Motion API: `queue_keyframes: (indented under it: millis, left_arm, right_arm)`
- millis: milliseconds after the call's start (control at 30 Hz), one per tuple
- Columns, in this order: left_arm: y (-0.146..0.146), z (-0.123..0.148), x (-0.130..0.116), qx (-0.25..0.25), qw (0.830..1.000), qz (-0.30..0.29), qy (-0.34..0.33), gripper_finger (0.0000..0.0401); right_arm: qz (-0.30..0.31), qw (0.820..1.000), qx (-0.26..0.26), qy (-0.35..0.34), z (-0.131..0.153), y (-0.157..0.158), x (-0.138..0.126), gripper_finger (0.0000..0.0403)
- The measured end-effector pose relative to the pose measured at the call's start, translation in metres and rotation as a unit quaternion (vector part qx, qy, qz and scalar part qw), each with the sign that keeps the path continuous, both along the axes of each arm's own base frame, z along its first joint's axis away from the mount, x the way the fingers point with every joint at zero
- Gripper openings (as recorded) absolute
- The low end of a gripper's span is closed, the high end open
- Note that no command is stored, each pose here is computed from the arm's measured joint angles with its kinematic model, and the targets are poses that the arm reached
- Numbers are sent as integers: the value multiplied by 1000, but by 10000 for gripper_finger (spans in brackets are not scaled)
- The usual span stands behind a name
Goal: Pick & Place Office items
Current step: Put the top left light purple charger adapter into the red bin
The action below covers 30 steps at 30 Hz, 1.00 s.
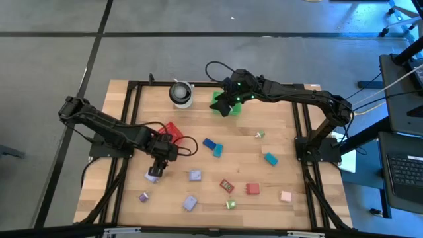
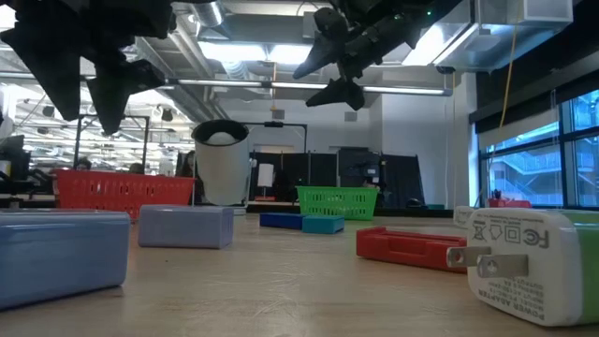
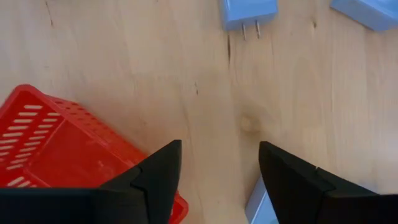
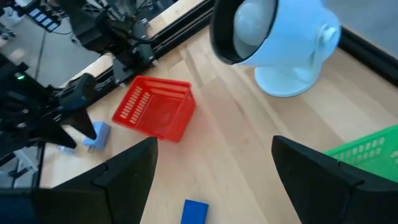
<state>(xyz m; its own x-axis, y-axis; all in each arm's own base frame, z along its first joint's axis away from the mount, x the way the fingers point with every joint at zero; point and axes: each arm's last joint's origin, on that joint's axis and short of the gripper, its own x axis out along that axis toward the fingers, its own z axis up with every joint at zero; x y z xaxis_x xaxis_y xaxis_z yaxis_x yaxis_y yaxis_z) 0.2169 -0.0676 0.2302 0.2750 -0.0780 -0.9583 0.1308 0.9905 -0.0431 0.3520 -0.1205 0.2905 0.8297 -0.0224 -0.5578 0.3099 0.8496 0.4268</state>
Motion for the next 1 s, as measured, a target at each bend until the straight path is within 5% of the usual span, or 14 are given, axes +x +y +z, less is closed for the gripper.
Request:
queue_keyframes:
  millis: [267,600,1000]
  left_arm:
    - [1,-24,-12,10,998,-53,35,259]
    - [-12,-39,-20,12,995,-96,31,261]
    - [-45,-42,-37,-53,989,-122,59,260]
  right_arm:
    - [-9,1000,-7,3,0,-1,0,318]
    - [-9,1000,-6,3,0,0,0,318]
    - [-11,1000,-3,3,-1,0,0,318]
